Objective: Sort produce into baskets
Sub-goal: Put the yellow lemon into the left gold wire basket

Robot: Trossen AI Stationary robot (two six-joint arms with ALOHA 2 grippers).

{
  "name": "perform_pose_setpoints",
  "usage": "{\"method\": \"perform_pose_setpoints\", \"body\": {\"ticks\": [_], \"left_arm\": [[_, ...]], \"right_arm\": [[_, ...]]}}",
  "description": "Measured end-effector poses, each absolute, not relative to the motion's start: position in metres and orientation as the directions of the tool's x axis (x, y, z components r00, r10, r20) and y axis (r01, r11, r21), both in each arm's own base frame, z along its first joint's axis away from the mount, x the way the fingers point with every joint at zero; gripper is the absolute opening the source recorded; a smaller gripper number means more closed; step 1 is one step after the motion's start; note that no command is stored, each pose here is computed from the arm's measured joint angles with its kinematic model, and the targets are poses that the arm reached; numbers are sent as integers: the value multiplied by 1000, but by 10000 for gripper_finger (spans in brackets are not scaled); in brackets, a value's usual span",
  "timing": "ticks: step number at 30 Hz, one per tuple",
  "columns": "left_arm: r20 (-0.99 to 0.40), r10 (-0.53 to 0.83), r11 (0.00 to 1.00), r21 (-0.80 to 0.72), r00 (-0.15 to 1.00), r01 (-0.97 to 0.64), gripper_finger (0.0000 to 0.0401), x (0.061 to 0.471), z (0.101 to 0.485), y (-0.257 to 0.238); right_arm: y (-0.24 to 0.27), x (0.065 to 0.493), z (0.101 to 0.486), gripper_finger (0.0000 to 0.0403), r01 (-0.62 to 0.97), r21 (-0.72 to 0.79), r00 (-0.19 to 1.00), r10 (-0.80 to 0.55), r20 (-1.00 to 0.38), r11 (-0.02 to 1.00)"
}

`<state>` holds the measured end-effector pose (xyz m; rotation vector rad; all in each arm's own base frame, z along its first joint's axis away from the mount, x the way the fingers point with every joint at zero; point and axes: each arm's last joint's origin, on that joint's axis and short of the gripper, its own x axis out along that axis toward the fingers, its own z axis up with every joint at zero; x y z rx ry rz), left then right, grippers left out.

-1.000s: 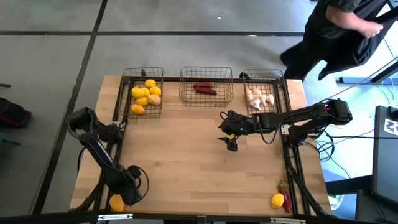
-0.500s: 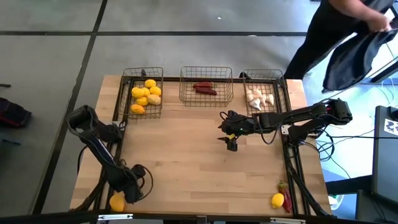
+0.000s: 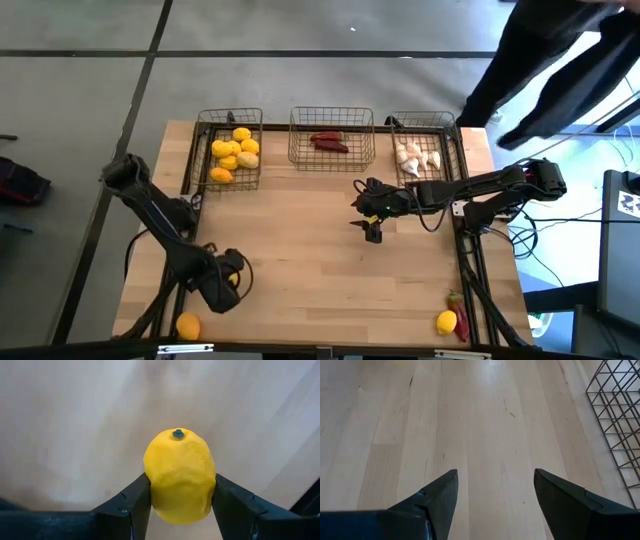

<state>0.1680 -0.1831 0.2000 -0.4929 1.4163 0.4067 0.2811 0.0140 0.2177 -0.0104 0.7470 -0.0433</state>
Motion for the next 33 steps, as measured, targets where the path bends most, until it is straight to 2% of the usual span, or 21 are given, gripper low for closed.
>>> {"method": "perform_pose_setpoints", "body": {"ticks": [7,12,16,24,33], "left_arm": [[-953,51,835,-123,299,-536,175,177,222,-159],[-886,160,823,-124,436,-554,175,184,238,-137],[-830,242,813,-109,503,-572,175,188,250,-119],[-735,398,778,-46,548,-627,175,193,265,-87],[-625,581,669,1,522,-743,175,193,282,-45]], "right_arm": [[14,281,218,256,38,-23,733,-43,-678,999],[14,281,218,256,42,-18,733,-43,-678,999],[14,281,218,256,53,-6,733,-43,-678,999],[14,281,218,256,54,-5,733,-43,-678,999],[14,281,218,256,55,-4,736,-43,-676,999]]}}
